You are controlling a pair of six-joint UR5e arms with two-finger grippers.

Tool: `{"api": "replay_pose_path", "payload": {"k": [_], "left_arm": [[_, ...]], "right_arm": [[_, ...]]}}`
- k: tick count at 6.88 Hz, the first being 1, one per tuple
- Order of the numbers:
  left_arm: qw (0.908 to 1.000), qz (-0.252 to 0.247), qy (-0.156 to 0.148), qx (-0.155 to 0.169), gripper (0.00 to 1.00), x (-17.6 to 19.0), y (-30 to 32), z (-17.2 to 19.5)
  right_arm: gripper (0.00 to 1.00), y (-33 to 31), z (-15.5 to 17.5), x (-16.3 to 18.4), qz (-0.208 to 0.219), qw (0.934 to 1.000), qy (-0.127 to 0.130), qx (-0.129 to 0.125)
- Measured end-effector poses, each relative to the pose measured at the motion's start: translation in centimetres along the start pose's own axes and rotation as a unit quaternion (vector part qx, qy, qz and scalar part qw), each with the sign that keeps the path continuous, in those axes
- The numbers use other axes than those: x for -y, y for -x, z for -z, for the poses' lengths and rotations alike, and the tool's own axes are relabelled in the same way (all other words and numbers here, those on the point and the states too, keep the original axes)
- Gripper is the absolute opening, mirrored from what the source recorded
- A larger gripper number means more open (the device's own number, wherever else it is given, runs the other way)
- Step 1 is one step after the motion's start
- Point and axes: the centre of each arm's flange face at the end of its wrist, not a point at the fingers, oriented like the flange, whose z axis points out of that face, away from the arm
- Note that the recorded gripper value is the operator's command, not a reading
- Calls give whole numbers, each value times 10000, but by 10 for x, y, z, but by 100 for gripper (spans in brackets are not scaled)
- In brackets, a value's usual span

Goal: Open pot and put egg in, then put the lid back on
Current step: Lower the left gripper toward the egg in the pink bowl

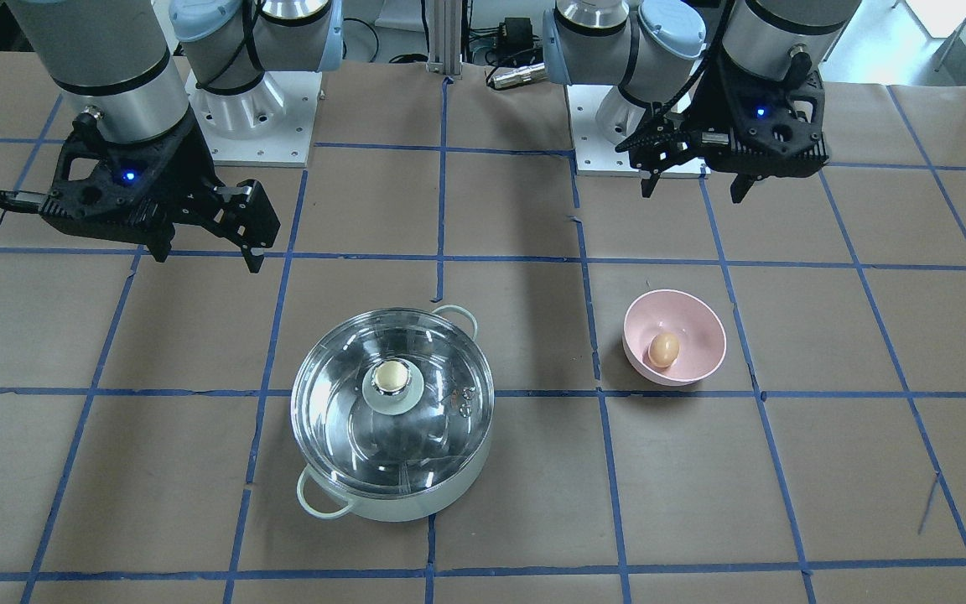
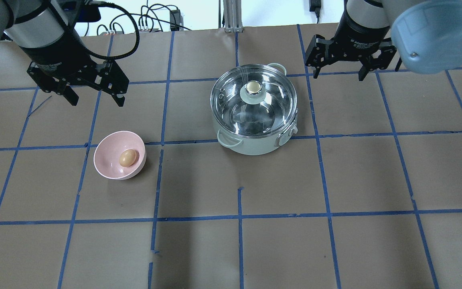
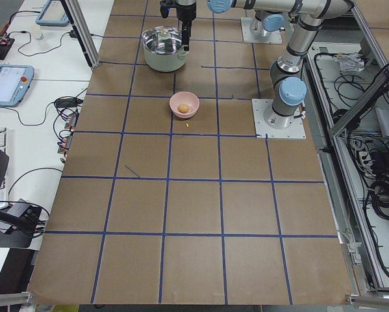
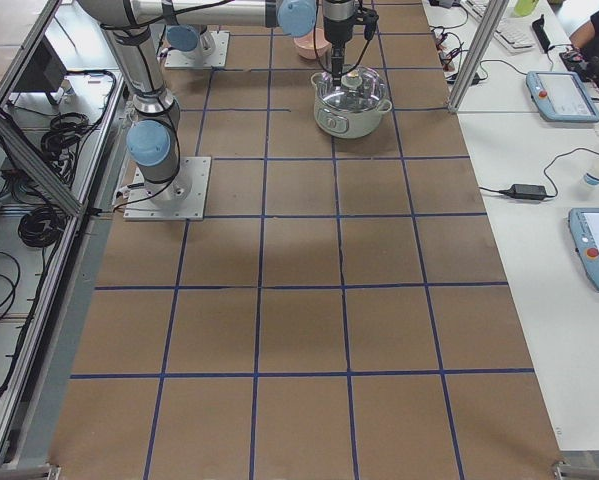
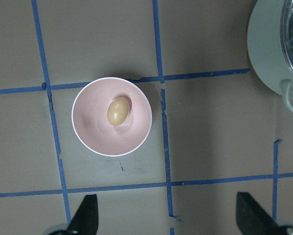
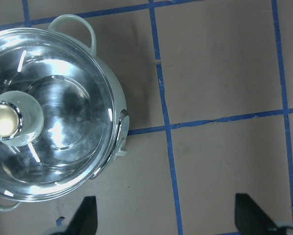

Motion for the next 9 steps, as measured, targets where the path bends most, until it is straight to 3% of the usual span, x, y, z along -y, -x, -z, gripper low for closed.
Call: {"api": "replay_pose_path", "payload": {"k": [3, 5, 7, 9], "left_arm": [[9999, 67, 90, -5, 100, -6, 6, -4], [9993, 187, 306, -74, 100, -4, 31, -27], [9996, 77, 220, -160, 100, 7, 72, -85], [9990, -424, 34, -127, 100, 14, 84, -143]], "right_arm": [[100, 0, 0, 0, 2, 10000, -2, 1], [100, 2, 1, -1, 14, 10000, -14, 13], [100, 3, 1, -1, 23, 10000, -16, 27], [100, 3, 1, -1, 27, 10000, -10, 28]]}}
